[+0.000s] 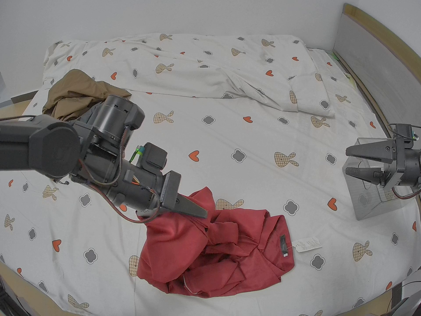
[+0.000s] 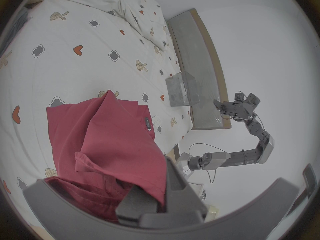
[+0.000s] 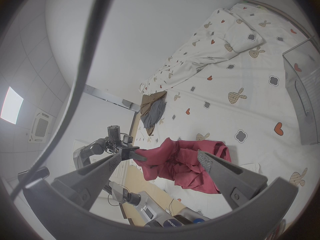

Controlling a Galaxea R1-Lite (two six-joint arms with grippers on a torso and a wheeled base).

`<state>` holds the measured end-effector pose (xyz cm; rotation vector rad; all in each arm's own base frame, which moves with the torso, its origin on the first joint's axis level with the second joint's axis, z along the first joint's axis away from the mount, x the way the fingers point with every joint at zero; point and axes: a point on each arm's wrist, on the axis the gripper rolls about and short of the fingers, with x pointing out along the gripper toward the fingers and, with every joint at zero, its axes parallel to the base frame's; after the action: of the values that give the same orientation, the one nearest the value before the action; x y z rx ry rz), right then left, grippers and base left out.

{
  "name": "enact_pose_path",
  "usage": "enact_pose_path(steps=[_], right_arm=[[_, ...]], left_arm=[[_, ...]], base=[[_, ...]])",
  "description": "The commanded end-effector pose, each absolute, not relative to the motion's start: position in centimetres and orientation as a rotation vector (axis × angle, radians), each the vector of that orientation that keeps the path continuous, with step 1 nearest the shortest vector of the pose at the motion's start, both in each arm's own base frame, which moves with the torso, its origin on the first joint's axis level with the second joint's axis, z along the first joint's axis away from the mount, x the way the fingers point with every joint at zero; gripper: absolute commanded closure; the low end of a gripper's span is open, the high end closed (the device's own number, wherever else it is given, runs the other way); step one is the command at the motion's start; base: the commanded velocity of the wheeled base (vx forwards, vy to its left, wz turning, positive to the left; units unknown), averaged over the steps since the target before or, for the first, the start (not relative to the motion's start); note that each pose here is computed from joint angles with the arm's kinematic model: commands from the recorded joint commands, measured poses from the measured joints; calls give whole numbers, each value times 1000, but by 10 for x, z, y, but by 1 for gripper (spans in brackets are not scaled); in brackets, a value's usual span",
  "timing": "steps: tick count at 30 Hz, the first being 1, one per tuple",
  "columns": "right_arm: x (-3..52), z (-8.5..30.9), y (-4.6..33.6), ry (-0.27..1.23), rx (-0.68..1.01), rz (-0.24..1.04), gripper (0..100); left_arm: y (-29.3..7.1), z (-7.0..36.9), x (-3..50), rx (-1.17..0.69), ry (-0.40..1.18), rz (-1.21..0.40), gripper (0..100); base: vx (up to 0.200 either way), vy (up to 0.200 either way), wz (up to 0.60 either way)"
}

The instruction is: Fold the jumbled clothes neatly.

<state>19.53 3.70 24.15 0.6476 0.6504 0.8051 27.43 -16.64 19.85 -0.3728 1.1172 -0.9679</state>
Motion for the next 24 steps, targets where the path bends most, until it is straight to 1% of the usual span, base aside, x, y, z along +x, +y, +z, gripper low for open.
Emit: enact_pose_path(steps=[1, 5, 10, 16, 21, 24], right_arm=[[196, 241, 37, 651, 647, 806, 0], [196, 241, 37, 651, 647, 806, 0], [196, 241, 37, 651, 647, 806, 0], [196, 241, 37, 651, 647, 804, 0], [196, 241, 37, 651, 647, 806, 0], [196, 241, 37, 653, 647, 805, 0]], left_arm=[[-186, 180, 286, -337, 1160, -941, 100], [-201, 182, 290, -282, 1127, -891, 100], [-222, 195, 284, -271, 1086, -826, 100], [-256, 186, 279, -128, 1025, -638, 100], [-270, 181, 271, -43, 1053, -565, 100], [-281, 185, 266, 9, 1086, -504, 100]], base=[[0, 0, 0], [0, 0, 0], [0, 0, 0], [0, 0, 0], [0, 0, 0], [0, 0, 0]])
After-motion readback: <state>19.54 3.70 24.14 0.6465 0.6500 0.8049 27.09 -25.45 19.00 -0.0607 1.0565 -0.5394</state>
